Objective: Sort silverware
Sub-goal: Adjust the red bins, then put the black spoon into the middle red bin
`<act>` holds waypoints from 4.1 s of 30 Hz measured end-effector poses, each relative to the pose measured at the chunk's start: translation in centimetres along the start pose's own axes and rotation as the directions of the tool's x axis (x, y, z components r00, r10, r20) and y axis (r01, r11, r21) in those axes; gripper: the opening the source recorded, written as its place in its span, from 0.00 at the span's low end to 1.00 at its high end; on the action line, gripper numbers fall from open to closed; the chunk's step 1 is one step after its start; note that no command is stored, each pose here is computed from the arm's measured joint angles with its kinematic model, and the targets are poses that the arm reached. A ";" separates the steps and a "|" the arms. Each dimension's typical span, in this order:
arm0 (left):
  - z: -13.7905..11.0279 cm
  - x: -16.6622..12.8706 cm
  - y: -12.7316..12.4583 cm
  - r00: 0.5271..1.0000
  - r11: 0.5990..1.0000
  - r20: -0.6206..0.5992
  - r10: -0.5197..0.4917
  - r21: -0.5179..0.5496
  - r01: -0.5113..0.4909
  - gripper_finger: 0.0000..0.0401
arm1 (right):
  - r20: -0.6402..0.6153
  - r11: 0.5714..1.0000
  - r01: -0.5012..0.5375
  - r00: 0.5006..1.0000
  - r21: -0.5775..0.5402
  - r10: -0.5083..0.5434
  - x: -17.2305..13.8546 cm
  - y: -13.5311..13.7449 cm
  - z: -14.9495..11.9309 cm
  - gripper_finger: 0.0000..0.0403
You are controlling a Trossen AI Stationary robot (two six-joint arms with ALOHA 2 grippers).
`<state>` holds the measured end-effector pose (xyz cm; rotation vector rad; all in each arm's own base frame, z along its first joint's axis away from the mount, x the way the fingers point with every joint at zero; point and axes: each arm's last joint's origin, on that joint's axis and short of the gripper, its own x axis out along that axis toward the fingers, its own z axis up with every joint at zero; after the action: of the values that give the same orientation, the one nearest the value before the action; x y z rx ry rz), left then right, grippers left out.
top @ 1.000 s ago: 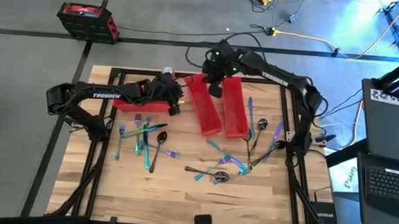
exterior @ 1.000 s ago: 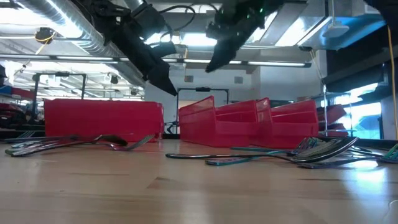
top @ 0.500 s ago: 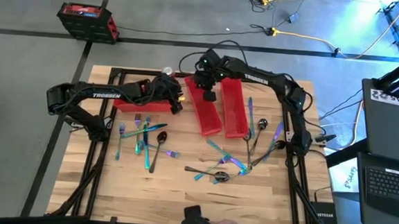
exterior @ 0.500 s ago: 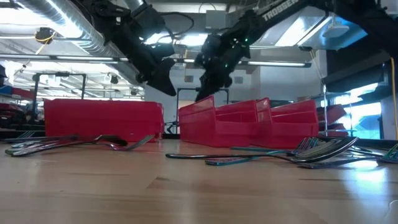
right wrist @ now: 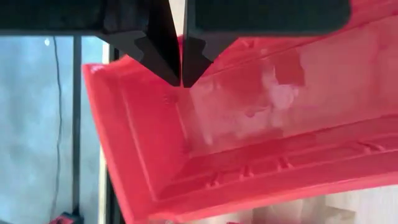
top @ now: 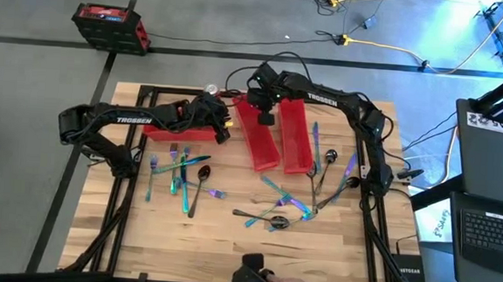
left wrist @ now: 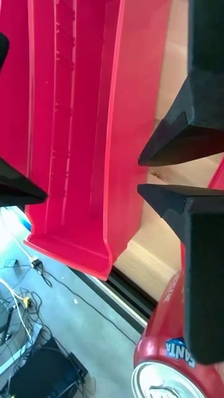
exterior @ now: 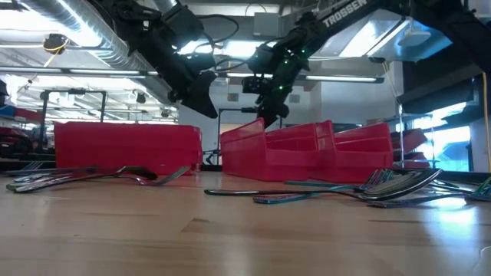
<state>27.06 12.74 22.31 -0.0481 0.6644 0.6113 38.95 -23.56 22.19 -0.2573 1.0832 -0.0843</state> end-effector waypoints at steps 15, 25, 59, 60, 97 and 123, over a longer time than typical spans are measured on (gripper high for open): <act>0.0 0.0 0.0 1.000 1.000 0.000 -0.001 -0.022 0.001 0.11 | -0.185 0.999 0.022 0.983 0.046 -0.013 -0.4 0.4 -1.1 0.00; 0.0 0.0 0.0 1.000 1.000 0.000 -0.001 -0.011 0.001 0.11 | -0.191 0.991 0.008 0.982 0.132 0.017 -2.1 0.7 -1.1 0.00; -0.1 -0.1 -0.9 0.983 0.980 -0.010 -0.183 0.078 0.183 0.11 | -0.261 0.480 0.179 0.959 0.859 0.110 -16.6 11.8 -13.8 0.00; -0.1 -0.1 -0.9 0.981 0.977 -0.010 -0.192 0.092 0.192 0.11 | -0.275 0.476 0.185 0.953 0.860 0.126 -16.1 12.4 -14.1 0.00; -0.5 -0.2 -0.9 0.977 0.935 -0.046 -0.207 0.285 0.212 0.11 | -0.321 0.522 0.224 0.942 0.823 0.102 -12.3 17.7 -12.8 0.00; -0.4 -0.8 -3.2 0.911 0.784 -0.041 -0.411 0.495 0.376 0.11 | -0.310 0.565 0.221 0.948 0.795 0.066 -16.2 19.2 -11.4 0.03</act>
<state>28.07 9.56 22.03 0.3079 0.7011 0.0212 20.19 -3.81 26.33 0.6003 1.2280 -0.7313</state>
